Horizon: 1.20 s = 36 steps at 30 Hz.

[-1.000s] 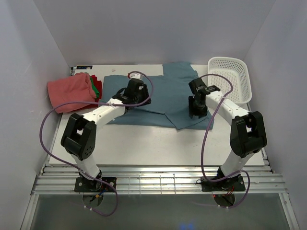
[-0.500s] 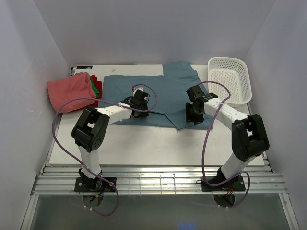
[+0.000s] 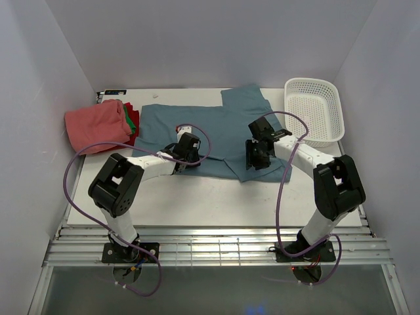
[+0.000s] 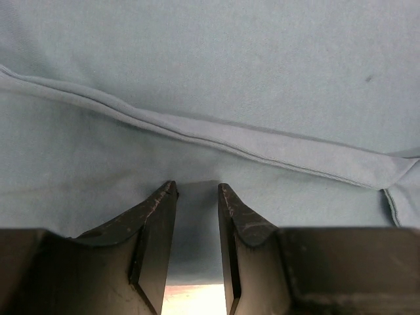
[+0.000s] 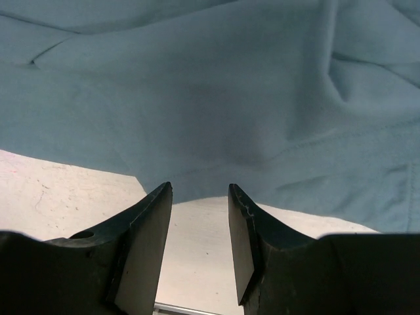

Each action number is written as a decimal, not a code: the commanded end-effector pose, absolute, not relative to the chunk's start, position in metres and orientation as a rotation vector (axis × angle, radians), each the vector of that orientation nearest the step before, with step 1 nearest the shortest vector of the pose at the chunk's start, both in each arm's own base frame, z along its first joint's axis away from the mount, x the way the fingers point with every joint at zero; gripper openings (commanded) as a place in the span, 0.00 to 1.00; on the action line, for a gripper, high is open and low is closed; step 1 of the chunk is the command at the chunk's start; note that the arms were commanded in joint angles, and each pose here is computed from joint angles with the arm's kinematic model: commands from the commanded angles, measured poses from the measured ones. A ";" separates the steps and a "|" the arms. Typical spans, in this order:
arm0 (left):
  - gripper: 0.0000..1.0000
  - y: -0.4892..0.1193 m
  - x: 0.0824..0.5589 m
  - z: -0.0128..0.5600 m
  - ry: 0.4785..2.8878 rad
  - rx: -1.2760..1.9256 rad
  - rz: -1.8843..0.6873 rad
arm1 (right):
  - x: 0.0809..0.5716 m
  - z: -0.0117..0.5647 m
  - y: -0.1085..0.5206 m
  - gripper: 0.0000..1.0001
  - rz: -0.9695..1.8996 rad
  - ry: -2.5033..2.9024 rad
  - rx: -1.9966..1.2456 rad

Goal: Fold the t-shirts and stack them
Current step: Fold the tshirt

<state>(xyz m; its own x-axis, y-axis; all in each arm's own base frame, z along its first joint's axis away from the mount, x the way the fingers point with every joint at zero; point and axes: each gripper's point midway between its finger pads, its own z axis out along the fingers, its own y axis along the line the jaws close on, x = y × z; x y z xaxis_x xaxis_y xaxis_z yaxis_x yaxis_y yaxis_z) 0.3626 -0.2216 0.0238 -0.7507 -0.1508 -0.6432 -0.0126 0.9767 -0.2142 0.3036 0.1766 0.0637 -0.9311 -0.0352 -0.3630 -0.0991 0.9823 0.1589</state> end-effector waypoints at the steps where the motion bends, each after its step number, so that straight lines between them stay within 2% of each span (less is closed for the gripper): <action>1: 0.42 -0.204 0.322 -0.009 2.561 -0.096 -0.165 | 0.305 0.052 0.191 0.46 0.301 2.770 -0.112; 8: 0.42 -0.208 0.323 -0.002 2.544 -0.086 -0.184 | 0.294 0.029 0.191 0.45 0.221 2.842 -0.134; 11: 0.42 -0.209 0.323 0.001 2.538 -0.091 -0.192 | 0.287 0.021 0.188 0.29 0.194 2.863 -0.139; 18: 0.42 -0.209 0.321 0.003 2.538 -0.097 -0.197 | 0.285 0.022 0.187 0.10 0.180 2.864 -0.146; 30: 0.41 -0.205 0.291 -0.004 2.568 -0.090 -0.205 | 0.322 0.081 0.189 0.08 0.114 2.746 -0.155; 36: 0.41 -0.208 0.268 -0.014 2.600 -0.069 -0.203 | 0.345 0.089 0.192 0.08 0.057 2.718 -0.190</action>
